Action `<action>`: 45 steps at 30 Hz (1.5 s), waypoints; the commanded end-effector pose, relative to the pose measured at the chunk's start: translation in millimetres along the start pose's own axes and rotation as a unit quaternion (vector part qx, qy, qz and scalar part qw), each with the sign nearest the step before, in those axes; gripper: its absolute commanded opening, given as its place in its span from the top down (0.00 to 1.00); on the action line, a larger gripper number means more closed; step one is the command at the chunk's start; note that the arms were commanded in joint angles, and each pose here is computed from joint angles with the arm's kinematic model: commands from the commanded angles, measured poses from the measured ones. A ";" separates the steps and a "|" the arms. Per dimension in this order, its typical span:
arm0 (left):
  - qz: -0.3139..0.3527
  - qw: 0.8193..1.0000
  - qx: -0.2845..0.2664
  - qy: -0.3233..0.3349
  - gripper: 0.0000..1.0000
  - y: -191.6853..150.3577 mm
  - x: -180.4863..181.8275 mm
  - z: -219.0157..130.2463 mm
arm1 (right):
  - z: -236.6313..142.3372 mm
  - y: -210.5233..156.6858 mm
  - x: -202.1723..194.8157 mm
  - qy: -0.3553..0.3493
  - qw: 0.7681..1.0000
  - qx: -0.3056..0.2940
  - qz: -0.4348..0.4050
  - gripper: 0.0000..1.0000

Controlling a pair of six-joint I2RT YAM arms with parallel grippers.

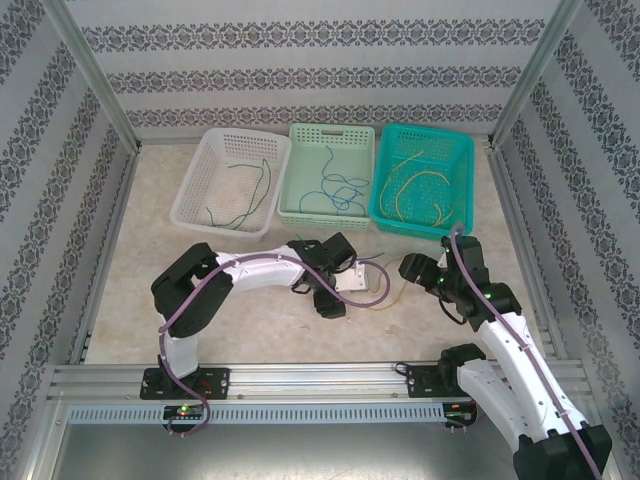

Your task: Untangle the cables

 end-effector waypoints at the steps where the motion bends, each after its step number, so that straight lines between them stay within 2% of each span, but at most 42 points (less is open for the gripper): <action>1: 0.012 1.000 0.002 -0.027 0.43 6.8 -9.6 6.1 | -2.4 2.9 2.2 0.012 1.000 -0.005 -0.006 0.21; 4: 0.005 0.999 0.000 -0.049 0.71 8.8 -14.9 9.0 | -6.6 2.4 0.0 0.009 1.000 -0.010 -0.007 0.20; 5: 0.003 0.999 0.001 -0.053 0.77 8.4 -15.9 8.1 | -7.8 2.1 -0.9 0.008 1.000 -0.011 -0.007 0.20; 7: 0.001 0.998 0.003 -0.061 0.87 6.0 -19.4 4.5 | -10.1 1.3 -3.7 0.004 1.000 -0.015 -0.006 0.19; 10: -0.002 0.998 -0.002 -0.068 0.95 3.5 -25.1 -5.4 | -11.8 1.5 -6.1 0.004 1.000 -0.023 0.000 0.19; 17: -0.001 0.997 -0.054 -0.050 0.98 14.4 -31.0 -50.5 | -6.3 1.8 -3.7 0.023 0.999 -0.024 0.018 0.19; 26: 0.051 0.988 -0.143 -0.037 0.97 38.6 -50.5 -131.4 | -16.4 13.0 9.7 0.050 0.998 -0.040 -0.003 0.19; 29: 0.067 0.987 -0.144 -0.029 0.97 35.0 -56.0 -141.9 | -21.1 17.9 20.5 0.076 0.996 -0.040 -0.012 0.19; 33: 0.072 0.988 -0.134 -0.028 0.98 27.4 -60.3 -143.9 | -31.6 23.2 45.3 0.143 0.988 -0.039 -0.052 0.20; 37: 0.077 0.987 -0.135 -0.029 0.97 26.2 -64.9 -146.8 | -39.7 26.6 50.2 0.145 0.985 -0.043 -0.087 0.20; 45: 0.089 0.982 -0.160 -0.036 0.97 33.2 -73.0 -163.5 | -40.4 27.2 69.6 0.206 0.966 -0.036 -0.150 0.20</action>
Point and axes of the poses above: each hand's point on the last joint's axis, 136 mm out from that joint toward the fingers, its own z axis out along the fingers, its own x axis along the line the jaws close on, y = z × x, the point moved 3 cm from there along -z, back along the fingers, and after that the axes turned 6 degrees about -z, right-handed, at the moved point
